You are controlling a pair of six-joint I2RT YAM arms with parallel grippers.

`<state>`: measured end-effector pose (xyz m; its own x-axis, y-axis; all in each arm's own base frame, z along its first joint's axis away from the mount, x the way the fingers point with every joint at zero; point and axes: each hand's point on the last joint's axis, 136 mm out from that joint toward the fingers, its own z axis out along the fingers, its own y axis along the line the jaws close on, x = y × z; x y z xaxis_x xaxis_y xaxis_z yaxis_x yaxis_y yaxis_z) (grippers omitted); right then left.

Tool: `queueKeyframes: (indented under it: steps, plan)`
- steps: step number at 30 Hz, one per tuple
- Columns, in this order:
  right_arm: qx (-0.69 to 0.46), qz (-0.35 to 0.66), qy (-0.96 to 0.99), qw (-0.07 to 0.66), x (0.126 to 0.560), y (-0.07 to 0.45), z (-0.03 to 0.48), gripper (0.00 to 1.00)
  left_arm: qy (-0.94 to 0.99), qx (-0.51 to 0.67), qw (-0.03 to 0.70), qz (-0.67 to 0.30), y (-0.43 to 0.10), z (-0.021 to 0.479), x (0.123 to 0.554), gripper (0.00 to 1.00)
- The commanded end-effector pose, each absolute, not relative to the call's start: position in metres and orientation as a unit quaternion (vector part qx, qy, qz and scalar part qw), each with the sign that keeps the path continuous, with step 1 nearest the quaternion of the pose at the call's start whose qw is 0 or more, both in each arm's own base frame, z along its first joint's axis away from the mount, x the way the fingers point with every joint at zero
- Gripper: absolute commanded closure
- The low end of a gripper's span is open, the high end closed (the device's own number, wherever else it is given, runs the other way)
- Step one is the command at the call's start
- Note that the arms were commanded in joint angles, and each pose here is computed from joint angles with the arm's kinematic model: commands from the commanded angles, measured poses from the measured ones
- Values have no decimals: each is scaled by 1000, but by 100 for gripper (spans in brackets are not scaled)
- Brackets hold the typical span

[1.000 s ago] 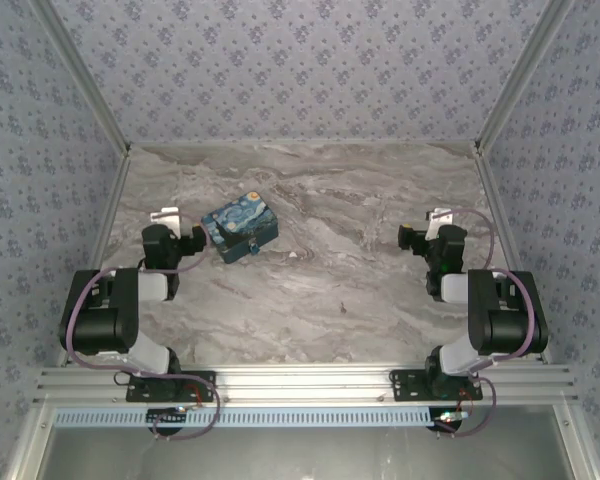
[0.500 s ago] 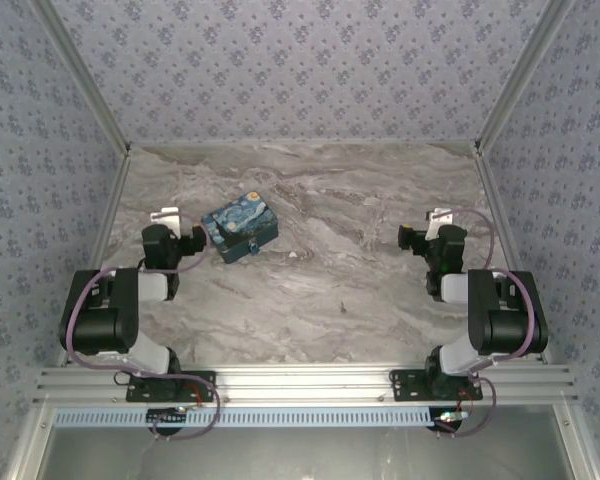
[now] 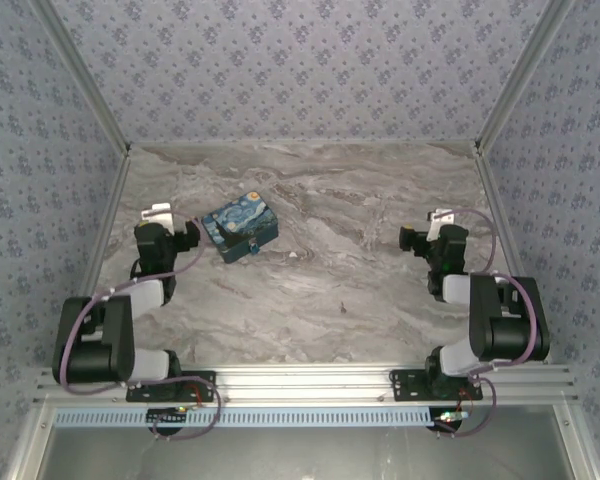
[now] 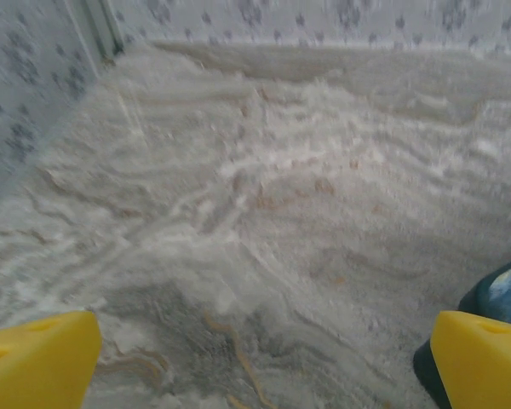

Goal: Unlock a padlock with a key

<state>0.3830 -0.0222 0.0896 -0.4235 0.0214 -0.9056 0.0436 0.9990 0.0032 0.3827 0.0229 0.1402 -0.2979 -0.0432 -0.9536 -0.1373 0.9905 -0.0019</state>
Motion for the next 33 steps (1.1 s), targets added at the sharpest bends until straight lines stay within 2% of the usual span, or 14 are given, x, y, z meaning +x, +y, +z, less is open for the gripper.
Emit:
queueKeyframes:
  steps: [1,7,10,17,21,26,33]
  plan:
    - [24,-1,837,547,386,-21,122,0,799,-84,595,35,24,162,374,1]
    - [83,69,846,523,372,-1,153,0,803,-161,570,-69,6,191,361,1]
    - [98,106,865,480,354,25,157,5,805,-184,543,-152,-17,197,353,1]
    - [86,178,915,352,289,100,137,11,838,-113,442,-301,-108,187,317,3]
    - [63,187,939,280,249,134,111,19,845,-79,398,-349,-156,172,289,4]
    - [27,183,956,228,210,158,86,28,842,-70,366,-390,-189,156,270,5]
    - [-35,162,969,181,192,180,64,43,851,-37,355,-385,-208,154,272,5]
